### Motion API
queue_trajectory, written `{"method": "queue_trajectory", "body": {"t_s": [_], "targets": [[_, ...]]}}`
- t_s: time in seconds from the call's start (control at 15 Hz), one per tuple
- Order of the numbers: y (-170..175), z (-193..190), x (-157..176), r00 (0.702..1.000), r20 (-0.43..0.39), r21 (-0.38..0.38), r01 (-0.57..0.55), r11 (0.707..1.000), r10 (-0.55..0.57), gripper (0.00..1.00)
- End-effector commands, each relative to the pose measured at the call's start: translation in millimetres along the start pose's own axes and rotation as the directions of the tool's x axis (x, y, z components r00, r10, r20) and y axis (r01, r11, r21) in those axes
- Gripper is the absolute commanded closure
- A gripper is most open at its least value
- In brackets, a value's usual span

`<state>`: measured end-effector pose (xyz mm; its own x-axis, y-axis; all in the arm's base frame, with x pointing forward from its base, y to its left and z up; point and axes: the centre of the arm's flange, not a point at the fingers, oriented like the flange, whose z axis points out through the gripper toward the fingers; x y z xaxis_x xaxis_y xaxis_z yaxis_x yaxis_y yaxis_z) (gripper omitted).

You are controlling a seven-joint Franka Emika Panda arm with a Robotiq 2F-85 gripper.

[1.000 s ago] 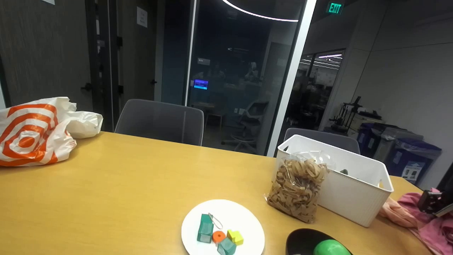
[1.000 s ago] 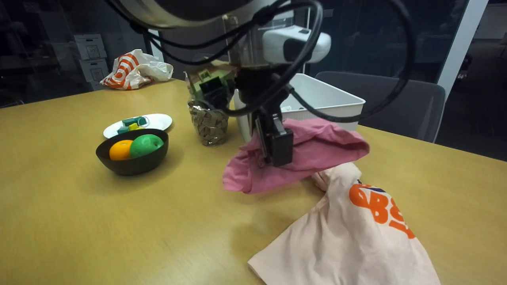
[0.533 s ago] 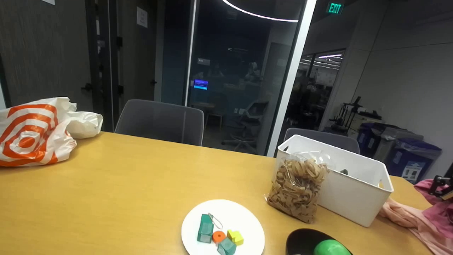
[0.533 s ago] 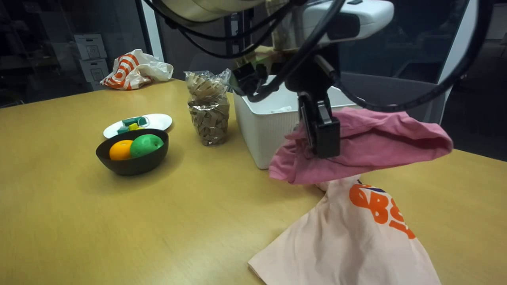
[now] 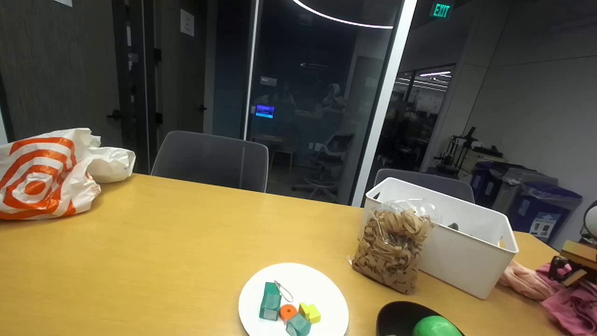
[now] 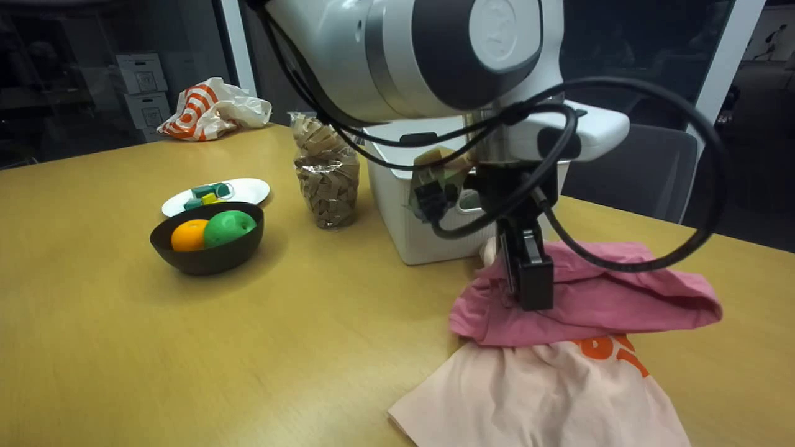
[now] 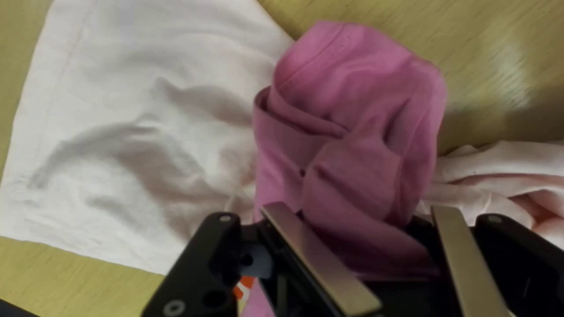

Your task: Put the two shirts in the white basket together

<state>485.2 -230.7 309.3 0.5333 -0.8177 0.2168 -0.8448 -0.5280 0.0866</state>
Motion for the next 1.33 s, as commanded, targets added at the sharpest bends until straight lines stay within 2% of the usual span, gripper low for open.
{"method": "queue_trajectory", "body": {"t_s": [0.0,0.2,0.27,0.33,0.67,0.8,0.93,1.13,1.27], "targets": [[-24,38,4,0.998,-0.06,-0.057,0.0,0.998,-0.003,0.91],[-32,54,-1,0.998,-0.061,-0.078,0.012,0.997,-0.016,0.9],[-34,49,-1,0.999,-0.045,-0.066,0.011,0.998,-0.014,0.56],[-32,41,0,0.999,-0.036,-0.064,0.019,0.998,-0.022,0.55],[-8,-18,7,0.996,-0.089,-0.042,-0.001,0.999,-0.003,0.19],[4,-39,14,0.995,-0.096,-0.056,-0.015,0.998,0.01,0.04],[16,-54,16,0.998,-0.064,-0.075,-0.012,0.997,0.007,0.0],[36,-66,16,0.995,0.098,-0.091,-0.015,0.996,0.024,0.0],[47,-57,9,0.974,0.22,-0.075,-0.041,0.996,0.056,0.0]]}}
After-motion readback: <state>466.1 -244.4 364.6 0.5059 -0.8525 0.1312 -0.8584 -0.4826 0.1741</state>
